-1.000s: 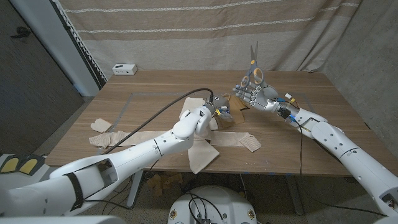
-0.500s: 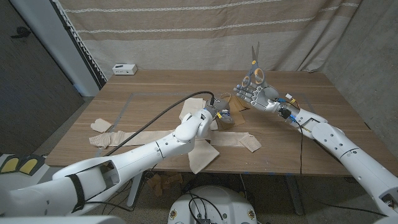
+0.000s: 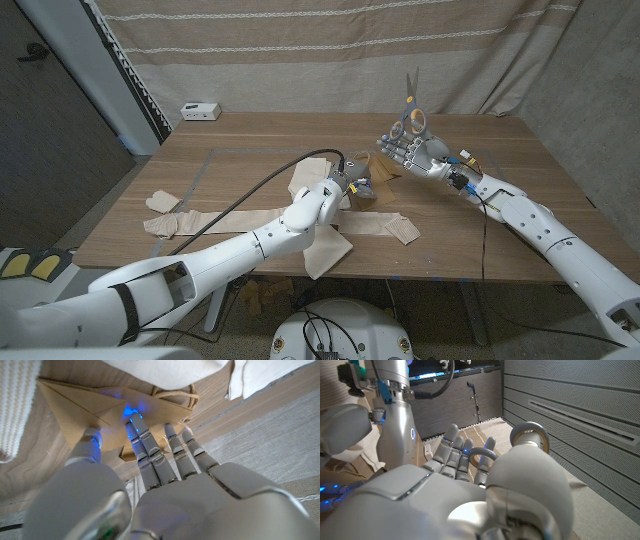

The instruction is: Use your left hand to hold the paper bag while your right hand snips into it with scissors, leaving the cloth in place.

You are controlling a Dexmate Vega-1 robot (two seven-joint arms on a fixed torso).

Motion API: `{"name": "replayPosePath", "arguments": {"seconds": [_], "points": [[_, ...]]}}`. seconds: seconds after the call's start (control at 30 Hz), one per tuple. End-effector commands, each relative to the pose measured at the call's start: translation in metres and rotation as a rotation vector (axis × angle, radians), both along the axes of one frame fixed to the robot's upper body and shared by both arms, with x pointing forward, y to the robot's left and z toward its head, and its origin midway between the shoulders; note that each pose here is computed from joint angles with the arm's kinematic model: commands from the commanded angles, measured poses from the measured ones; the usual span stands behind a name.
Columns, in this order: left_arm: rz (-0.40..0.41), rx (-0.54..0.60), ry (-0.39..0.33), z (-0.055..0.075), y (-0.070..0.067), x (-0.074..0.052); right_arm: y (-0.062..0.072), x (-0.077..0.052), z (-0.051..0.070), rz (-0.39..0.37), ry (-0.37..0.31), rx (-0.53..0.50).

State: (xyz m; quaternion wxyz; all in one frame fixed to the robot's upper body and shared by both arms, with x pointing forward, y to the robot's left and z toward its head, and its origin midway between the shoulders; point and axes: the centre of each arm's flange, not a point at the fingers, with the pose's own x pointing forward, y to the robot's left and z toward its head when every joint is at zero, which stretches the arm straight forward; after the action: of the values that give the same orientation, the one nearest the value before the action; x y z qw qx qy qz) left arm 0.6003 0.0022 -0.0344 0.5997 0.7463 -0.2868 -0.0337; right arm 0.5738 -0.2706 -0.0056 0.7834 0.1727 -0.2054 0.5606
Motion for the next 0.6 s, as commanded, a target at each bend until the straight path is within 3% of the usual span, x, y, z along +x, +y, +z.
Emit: {"name": "replayPosePath", "arguments": {"seconds": [0.03,0.6], "points": [[-0.026,-0.056,-0.002,-0.0071,-0.0027,0.0013,-0.0017,0.0034,0.0008,-0.003,0.002,0.008],[-0.016,-0.081,-0.015,0.0003,0.0011,0.0001,-0.005,0.0052,0.0027,-0.007,0.001,0.014]]}}
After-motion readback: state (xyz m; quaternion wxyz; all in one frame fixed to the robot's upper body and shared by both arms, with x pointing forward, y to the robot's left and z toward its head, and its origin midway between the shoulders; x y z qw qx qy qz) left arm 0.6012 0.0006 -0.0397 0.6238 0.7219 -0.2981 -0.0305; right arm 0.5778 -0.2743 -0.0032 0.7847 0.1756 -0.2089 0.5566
